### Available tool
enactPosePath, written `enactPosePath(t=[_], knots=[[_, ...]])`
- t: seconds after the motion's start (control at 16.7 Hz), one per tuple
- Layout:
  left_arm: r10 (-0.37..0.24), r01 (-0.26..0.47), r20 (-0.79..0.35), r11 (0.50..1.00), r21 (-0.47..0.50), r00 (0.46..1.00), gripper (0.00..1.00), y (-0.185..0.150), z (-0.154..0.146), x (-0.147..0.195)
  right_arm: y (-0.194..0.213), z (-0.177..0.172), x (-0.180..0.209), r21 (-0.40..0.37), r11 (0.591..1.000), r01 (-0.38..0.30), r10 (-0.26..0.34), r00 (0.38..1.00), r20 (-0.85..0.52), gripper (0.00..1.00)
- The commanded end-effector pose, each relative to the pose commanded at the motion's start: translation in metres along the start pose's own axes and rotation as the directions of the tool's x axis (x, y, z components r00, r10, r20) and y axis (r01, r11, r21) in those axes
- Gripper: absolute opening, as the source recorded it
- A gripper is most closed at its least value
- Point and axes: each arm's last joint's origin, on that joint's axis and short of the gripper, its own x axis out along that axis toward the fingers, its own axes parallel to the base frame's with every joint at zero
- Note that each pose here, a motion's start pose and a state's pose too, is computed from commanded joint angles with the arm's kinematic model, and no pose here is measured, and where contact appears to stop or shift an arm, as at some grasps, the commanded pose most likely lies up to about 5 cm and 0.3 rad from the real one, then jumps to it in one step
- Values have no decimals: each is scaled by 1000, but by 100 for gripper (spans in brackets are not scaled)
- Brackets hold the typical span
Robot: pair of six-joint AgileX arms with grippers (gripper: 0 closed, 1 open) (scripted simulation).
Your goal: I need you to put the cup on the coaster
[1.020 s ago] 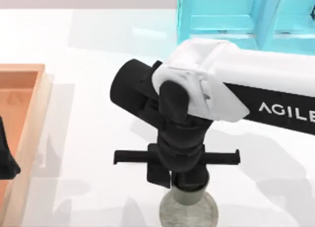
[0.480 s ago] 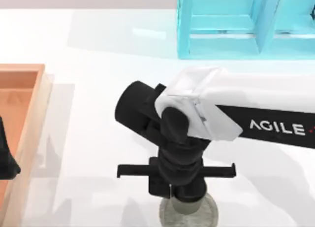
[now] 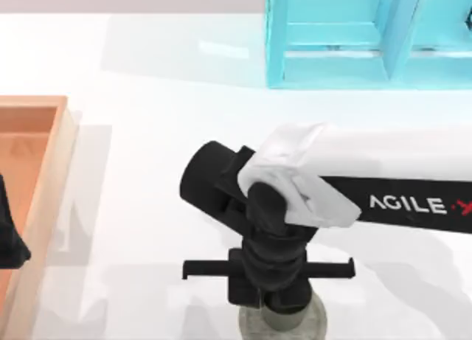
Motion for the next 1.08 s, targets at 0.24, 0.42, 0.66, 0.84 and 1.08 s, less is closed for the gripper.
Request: enactPosePath(t=[0.24, 0.42, 0.66, 0.84, 1.08], knots=[[0, 0, 0, 1000, 0, 1000, 100, 0, 0, 0, 0, 0, 0, 0, 1000, 0, 0, 1000, 0, 38], [0, 0, 0, 1000, 0, 1000, 100, 0, 0, 0, 0, 0, 0, 0, 1000, 0, 0, 1000, 0, 60], [0, 0, 0, 1000, 0, 1000, 100, 0, 0, 0, 0, 0, 0, 0, 1000, 0, 0, 1000, 0, 90], [0, 0, 0, 1000, 0, 1000, 100, 0, 0, 0, 0, 0, 0, 0, 1000, 0, 0, 1000, 0, 100], [0, 0, 0, 1000, 0, 1000, 100, 0, 0, 0, 0, 0, 0, 0, 1000, 0, 0, 1000, 0, 100]])
